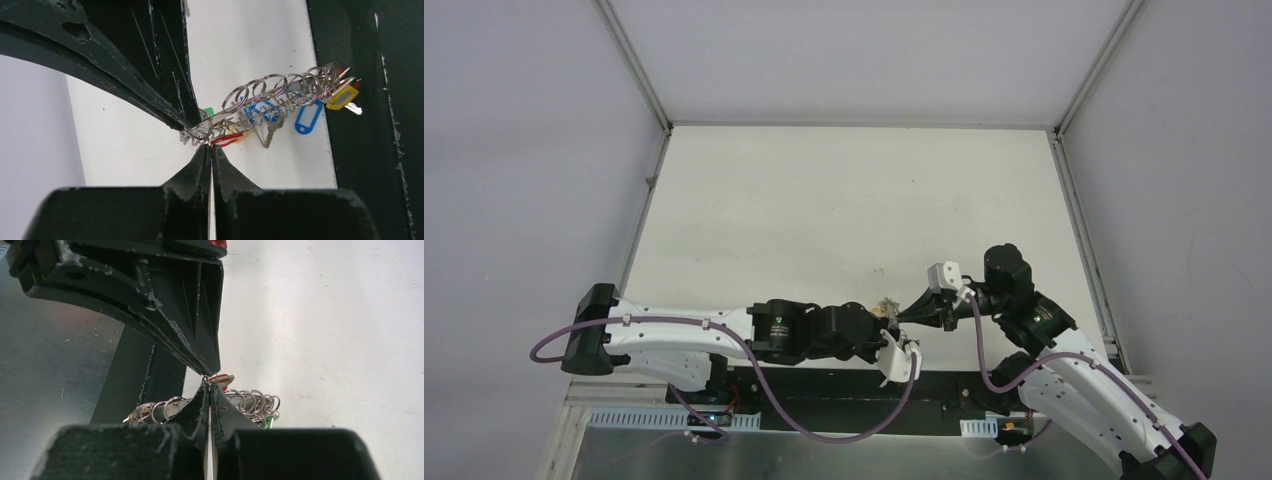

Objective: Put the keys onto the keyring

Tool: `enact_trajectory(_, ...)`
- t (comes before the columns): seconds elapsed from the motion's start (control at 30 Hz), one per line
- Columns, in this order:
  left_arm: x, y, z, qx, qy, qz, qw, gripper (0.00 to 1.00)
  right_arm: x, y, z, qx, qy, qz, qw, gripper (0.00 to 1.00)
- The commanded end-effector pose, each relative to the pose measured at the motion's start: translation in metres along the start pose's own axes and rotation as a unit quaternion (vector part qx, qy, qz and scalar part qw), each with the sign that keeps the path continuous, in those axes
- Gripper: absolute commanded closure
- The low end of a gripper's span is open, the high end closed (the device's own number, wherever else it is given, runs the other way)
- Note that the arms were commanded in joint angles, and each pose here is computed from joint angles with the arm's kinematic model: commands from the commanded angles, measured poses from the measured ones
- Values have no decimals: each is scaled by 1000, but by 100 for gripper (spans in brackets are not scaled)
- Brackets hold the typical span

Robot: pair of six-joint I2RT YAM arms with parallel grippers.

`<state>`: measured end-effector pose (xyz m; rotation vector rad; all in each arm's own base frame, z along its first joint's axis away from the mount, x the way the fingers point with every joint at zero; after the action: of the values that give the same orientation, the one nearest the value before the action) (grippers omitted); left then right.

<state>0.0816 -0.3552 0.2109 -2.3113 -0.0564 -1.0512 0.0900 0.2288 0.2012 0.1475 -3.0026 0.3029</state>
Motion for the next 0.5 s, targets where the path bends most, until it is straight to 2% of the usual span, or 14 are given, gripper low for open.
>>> enact_trajectory(0.0,-3,-1,2,20,18,3,1000,100,-8,-3,-37,-44,-63,25,997,100)
enact_trajectory(0.47,-9,1,4,35,26,6,999,100,-15,-6,-44,-58,-62,58,995,100)
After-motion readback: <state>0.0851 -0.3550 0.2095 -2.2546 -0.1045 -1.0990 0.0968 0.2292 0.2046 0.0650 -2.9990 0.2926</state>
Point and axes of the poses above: each gripper's point midway between its finger pads, its own y axis out along the fingers, its own x axis along the line the jaws close on, z = x × y, the point moved 1 cm from there along -y, back along the fingers, and after that the axes turned 10 degrees about y, right-handed, at the moved point
